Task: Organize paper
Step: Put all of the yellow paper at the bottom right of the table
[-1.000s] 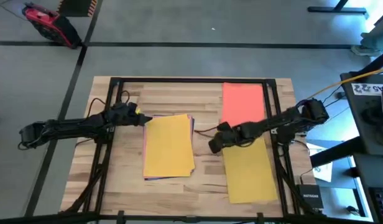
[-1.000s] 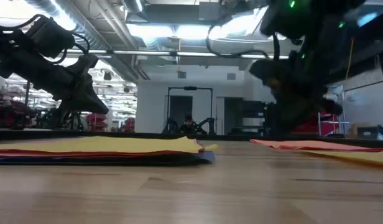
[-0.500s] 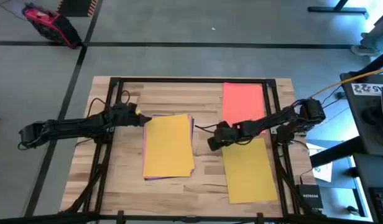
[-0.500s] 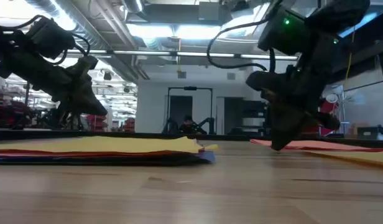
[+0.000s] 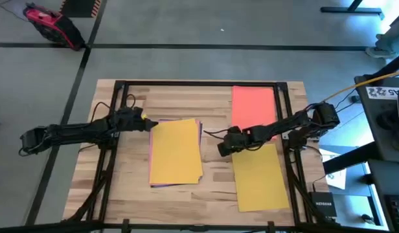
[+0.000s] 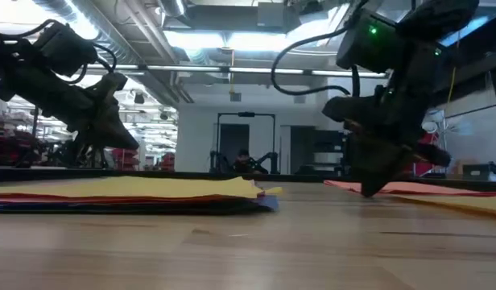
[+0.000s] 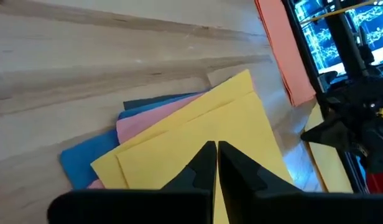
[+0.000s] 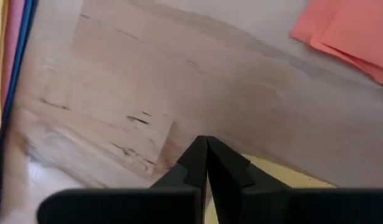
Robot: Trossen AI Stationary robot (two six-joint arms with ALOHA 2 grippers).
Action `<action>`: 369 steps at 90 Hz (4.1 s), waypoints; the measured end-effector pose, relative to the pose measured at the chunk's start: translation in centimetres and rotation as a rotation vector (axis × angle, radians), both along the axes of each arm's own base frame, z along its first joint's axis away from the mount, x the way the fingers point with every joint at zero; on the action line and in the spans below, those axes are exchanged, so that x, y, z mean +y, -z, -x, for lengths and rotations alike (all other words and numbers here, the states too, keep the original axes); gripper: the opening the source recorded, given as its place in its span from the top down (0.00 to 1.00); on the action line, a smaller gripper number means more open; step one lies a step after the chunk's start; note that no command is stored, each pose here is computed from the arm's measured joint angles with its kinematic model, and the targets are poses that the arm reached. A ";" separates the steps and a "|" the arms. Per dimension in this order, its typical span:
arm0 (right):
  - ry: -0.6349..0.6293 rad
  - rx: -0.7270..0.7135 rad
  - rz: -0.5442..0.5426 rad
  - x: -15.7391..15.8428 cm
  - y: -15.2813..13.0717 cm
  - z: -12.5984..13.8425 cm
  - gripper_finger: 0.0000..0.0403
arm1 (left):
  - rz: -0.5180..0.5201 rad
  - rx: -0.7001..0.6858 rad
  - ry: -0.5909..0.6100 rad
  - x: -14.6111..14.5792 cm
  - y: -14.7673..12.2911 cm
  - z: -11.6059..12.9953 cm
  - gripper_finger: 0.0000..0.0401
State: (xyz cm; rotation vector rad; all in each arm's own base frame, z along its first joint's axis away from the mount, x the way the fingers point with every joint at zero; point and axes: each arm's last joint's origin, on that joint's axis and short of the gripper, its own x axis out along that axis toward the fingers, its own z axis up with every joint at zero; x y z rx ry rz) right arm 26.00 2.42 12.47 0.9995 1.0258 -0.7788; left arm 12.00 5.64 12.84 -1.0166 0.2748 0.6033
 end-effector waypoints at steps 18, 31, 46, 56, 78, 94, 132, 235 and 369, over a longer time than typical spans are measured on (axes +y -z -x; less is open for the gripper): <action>0.027 0.003 -0.003 0.0 0.0 0.1 1.00 | -0.014 0.007 0.008 0.0 0.0 0.0 1.00; 0.062 0.006 -0.007 0.0 0.1 0.1 1.00 | -0.016 0.008 0.009 0.0 0.0 0.0 1.00; 0.085 0.012 -0.004 -0.1 0.1 0.2 1.00 | -0.020 0.009 0.011 0.0 0.0 0.0 1.00; 0.097 0.010 -0.005 -0.1 0.1 0.2 1.00 | -0.021 0.009 0.012 0.0 0.0 0.0 1.00; 0.108 0.011 -0.008 -0.1 0.1 0.2 1.00 | -0.016 0.007 0.008 0.0 0.0 0.0 1.00; 0.109 0.012 -0.007 -0.1 0.2 0.2 1.00 | -0.020 0.008 0.006 0.0 0.0 0.0 1.00; 0.108 0.000 -0.004 -0.1 0.2 0.2 1.00 | -0.013 -0.001 -0.002 0.0 -0.1 0.0 1.00; -0.240 -0.025 0.164 -2.0 -1.3 -1.5 1.00 | -0.024 -0.134 0.027 0.1 -1.2 -0.5 1.00; -0.317 -0.303 0.338 -11.5 -1.7 -15.6 0.69 | -0.067 -0.122 0.095 0.0 -1.2 -0.6 1.00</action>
